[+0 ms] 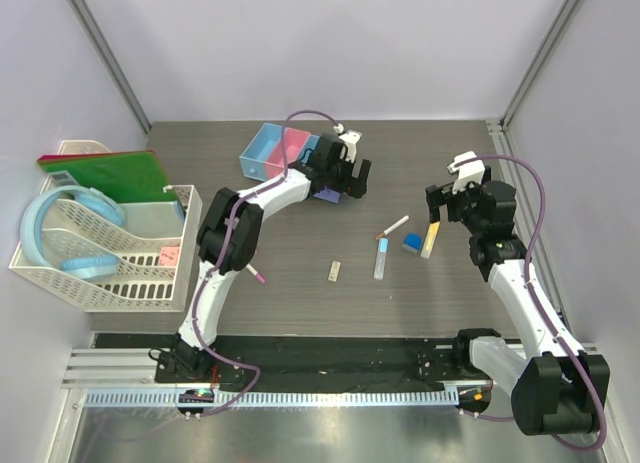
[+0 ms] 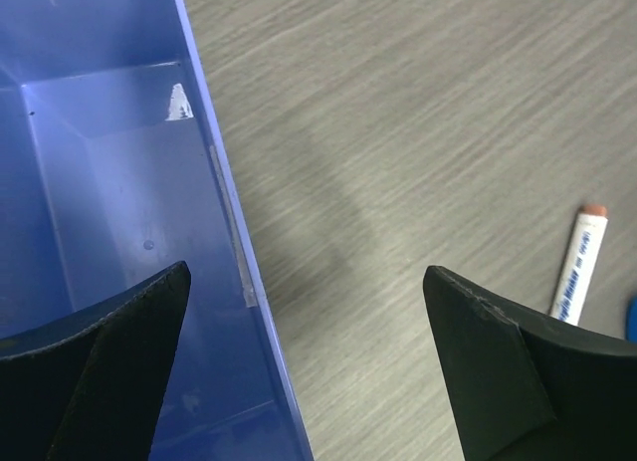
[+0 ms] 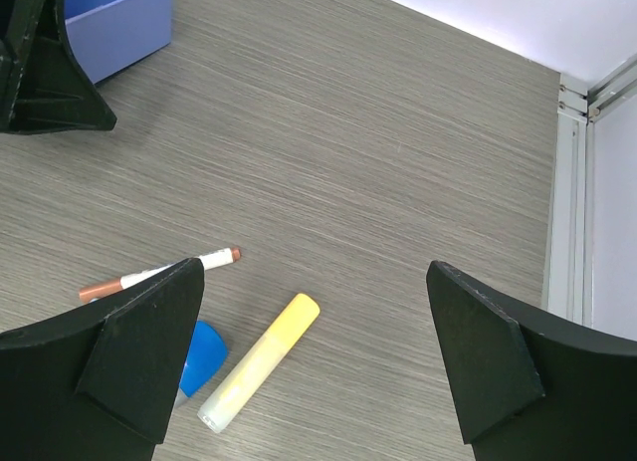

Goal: Sort the stationery into containers
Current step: Move the storage box to the center of the board.

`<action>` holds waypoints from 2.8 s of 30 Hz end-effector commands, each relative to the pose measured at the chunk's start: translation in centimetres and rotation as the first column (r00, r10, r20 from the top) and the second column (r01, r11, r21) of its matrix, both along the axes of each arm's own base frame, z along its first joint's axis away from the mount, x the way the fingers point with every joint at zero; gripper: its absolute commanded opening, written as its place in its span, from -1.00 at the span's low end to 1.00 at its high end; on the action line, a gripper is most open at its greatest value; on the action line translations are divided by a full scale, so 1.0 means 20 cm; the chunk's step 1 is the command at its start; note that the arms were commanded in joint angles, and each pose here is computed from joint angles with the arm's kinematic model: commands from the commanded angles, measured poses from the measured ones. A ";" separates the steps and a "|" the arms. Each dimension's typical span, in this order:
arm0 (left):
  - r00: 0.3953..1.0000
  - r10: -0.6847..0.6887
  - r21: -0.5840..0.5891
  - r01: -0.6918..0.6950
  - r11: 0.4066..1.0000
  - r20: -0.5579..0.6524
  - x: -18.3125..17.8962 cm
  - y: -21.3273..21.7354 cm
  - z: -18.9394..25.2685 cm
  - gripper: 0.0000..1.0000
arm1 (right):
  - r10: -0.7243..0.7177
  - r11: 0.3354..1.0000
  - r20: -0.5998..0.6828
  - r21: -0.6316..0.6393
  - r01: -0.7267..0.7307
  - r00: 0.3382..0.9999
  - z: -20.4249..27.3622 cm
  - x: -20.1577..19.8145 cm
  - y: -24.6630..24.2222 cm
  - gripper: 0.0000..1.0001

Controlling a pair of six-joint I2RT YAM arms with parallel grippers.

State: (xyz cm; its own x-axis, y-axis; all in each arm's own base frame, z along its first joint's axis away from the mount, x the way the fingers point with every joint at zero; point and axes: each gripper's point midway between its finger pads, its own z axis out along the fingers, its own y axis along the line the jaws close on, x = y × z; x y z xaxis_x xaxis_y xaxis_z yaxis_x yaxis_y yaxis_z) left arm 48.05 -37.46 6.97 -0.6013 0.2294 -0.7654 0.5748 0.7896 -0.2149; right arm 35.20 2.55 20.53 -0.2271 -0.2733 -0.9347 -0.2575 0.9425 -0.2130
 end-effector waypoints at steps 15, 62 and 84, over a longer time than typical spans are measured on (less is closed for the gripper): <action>0.948 -0.316 0.004 0.316 0.949 -0.032 -0.22 -0.09 -0.11 1.00 | 0.008 1.000 0.049 -0.013 -0.007 0.999 0.06 0.00 0.00 0.99; 0.937 -0.278 -0.076 0.300 0.951 0.212 -0.12 -0.05 0.15 0.99 | 0.004 1.000 0.048 -0.025 -0.002 0.999 0.07 0.00 -0.01 0.99; 0.853 -0.337 0.269 0.242 0.932 0.398 -0.22 0.16 0.31 0.99 | 0.006 1.000 0.075 -0.022 -0.004 0.997 0.13 -0.01 -0.01 0.99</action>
State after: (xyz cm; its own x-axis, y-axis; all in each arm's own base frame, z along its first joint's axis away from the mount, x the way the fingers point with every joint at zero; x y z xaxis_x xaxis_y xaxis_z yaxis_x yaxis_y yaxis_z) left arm 41.00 -36.07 11.32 -0.1673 0.4706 -0.8663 0.8719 0.4808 0.0927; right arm 34.91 2.46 20.85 -0.2117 -0.2907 -0.9331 -0.2587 0.9374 -0.2334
